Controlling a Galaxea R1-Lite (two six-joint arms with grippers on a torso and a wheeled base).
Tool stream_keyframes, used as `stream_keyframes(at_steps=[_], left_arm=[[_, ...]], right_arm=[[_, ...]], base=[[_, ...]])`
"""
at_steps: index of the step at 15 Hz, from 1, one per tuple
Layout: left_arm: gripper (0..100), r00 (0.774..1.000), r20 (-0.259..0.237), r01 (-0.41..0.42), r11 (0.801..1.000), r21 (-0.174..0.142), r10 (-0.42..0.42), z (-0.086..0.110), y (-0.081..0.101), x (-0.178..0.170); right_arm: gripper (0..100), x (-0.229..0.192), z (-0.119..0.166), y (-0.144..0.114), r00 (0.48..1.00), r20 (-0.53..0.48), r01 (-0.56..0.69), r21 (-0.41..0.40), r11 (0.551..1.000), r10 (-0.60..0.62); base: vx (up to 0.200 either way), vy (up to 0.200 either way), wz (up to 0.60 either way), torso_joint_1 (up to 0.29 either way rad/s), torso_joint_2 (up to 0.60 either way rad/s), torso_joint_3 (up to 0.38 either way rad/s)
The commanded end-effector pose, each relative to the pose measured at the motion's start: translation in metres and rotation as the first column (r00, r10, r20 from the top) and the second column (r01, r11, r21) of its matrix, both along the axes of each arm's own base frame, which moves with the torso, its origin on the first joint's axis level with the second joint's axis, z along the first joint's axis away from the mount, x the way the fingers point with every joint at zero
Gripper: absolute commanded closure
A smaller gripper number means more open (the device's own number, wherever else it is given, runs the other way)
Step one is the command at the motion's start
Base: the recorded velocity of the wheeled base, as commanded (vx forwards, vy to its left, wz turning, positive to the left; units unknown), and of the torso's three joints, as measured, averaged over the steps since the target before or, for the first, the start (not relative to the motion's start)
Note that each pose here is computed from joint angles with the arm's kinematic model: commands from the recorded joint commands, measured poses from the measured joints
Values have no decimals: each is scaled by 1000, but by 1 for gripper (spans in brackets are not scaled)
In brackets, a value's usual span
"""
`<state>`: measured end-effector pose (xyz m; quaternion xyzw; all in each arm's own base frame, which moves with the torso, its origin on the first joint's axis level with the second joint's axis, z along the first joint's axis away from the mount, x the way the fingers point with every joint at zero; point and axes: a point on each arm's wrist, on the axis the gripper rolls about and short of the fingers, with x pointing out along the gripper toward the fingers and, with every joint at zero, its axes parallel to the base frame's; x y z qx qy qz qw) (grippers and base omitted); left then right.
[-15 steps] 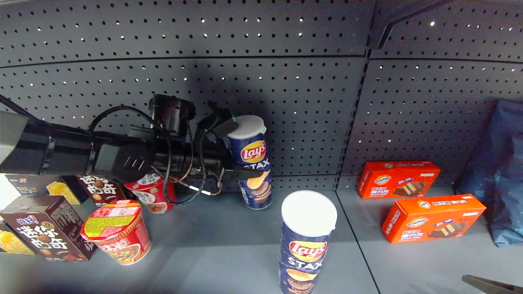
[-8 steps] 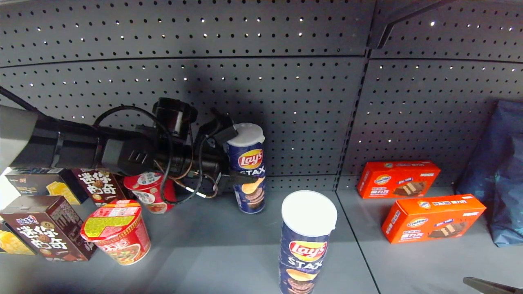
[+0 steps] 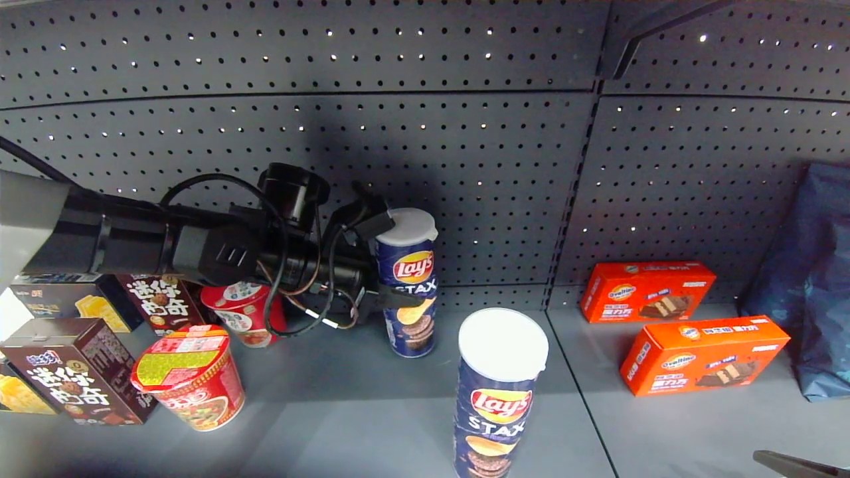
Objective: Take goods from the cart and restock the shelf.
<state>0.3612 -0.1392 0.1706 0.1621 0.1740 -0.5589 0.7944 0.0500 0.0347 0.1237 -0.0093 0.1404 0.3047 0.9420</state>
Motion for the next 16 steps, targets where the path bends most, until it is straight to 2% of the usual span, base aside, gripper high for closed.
stream_keyframes(at_steps=[1, 8, 12, 13, 16], left_arm=[[100, 1000, -2, 13, 1000, -1, -13, 1, -5, -3], [100, 998, -58, 31, 999, 18, -30, -23, -14, 4], [100, 997, -62, 36, 999, 21, -34, -29, -18, 6], [0, 998, -60, 36, 999, 21, -35, -29, -18, 6], [0, 998, -57, 31, 999, 24, -29, -27, -18, 5]], right_arm=[[0, 0, 0, 0, 1000, -1, -1, 0, 1000, 1], [0, 0, -2, 0, 1000, -9, 5, 6, 1000, -4], [0, -1, -2, -1, 1000, -14, 5, 10, 1000, -5], [0, -1, -2, -1, 1000, -14, 5, 10, 1000, -5], [0, 0, -3, 0, 1000, -24, 0, 3, 1000, 0]], base=[[0, 0, 0, 0, 0, 0], [0, 0, 0, 0, 0, 0], [0, 0, 0, 0, 0, 0], [0, 0, 0, 0, 0, 0], [0, 0, 0, 0, 0, 0]])
